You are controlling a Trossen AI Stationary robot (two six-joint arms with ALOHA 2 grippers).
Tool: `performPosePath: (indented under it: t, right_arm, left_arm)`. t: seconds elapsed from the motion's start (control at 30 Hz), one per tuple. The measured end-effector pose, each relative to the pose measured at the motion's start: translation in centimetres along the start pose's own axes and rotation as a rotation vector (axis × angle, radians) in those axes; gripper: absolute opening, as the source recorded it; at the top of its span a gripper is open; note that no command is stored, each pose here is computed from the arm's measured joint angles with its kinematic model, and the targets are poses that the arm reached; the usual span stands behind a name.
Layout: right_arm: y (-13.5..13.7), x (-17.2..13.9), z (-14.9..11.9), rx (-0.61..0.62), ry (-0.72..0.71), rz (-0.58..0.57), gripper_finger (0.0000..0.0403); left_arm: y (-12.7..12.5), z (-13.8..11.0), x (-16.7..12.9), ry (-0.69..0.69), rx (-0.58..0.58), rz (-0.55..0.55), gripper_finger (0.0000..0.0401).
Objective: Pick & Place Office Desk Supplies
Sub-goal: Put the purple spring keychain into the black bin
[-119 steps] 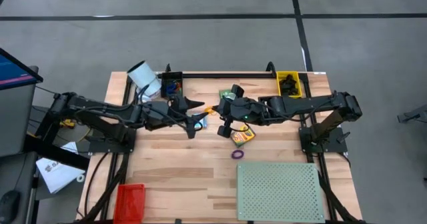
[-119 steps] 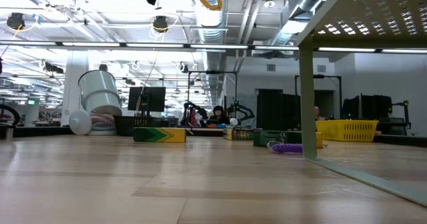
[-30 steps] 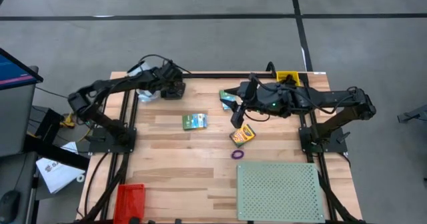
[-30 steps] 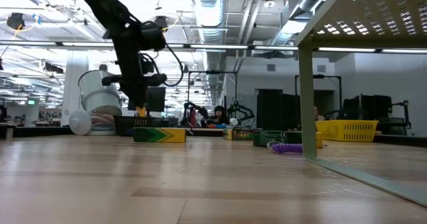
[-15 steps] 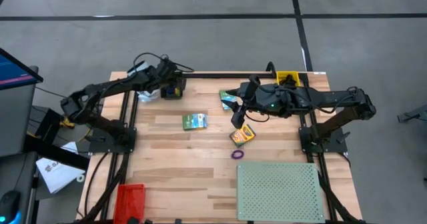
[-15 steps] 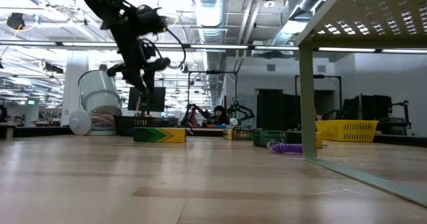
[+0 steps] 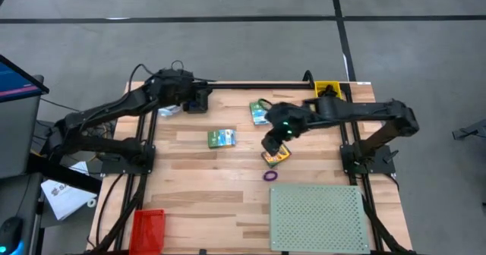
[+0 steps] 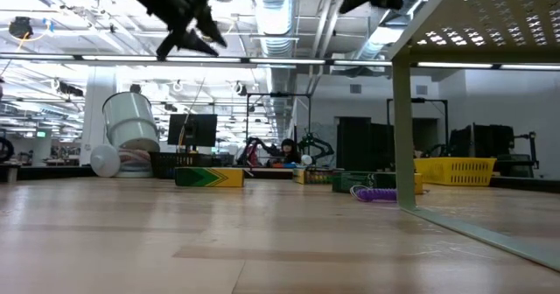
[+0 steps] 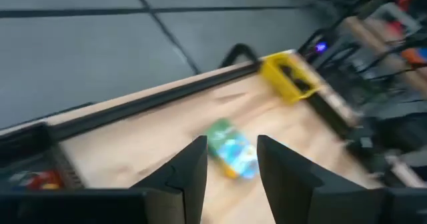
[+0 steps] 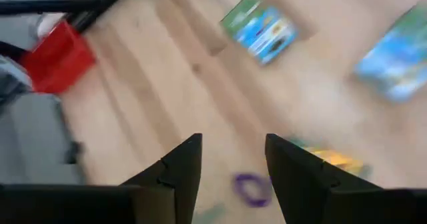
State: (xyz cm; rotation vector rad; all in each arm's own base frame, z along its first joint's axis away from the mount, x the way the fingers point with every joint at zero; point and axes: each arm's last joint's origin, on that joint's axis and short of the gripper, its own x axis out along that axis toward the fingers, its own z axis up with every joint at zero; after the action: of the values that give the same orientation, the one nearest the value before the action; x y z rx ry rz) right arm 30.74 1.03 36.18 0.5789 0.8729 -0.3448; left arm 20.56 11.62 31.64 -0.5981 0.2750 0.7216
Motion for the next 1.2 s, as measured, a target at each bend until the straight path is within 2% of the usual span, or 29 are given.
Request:
performPosePath:
  t: [0.03, 0.1, 0.23, 0.47, 0.67, 0.9, 1.03, 1.2]
  right_arm:
    - [-0.1, 0.7, 0.1, 0.035, 0.039, 0.016, 0.0161]
    - [-0.5, 2.6, -0.2, 0.096, 0.149, -0.025, 0.0161]
    - [-0.2, 6.3, 0.0, 0.208, 0.273, -0.096, 0.0161]
    - [0.5, 13.1, 1.9, 0.249, 0.453, -0.214, 0.0165]
    - [0.3, 17.5, 2.2, 0.252, 0.616, -0.343, 0.02]
    - [1.3, 20.3, 0.0, 0.282, 0.696, -0.446, 0.0239]
    - [2.4, 20.7, -1.0, 0.32, 0.685, -0.464, 0.0238]
    - [3.4, 21.1, -1.2, 0.333, 0.644, -0.424, 0.0222]
  left_arm:
    - [-0.4, 0.0, -0.5, -0.008, -0.006, -0.023, 0.0127]
    - [-1.3, 0.0, -1.2, -0.037, -0.014, -0.081, 0.0127]
    - [-2.7, 0.2, -2.3, -0.098, -0.033, -0.164, 0.0127]
    - [-4.4, 0.1, -3.3, -0.153, -0.049, -0.254, 0.0126]
    - [-5.2, -0.5, -3.6, -0.132, -0.008, -0.288, 0.0126]
    - [-5.9, -1.1, -3.9, -0.112, 0.034, -0.317, 0.0126]
    - [-5.9, -1.4, -3.9, -0.089, 0.048, -0.309, 0.0126]
    - [-5.8, -1.5, -3.9, -0.075, 0.053, -0.312, 0.0126]
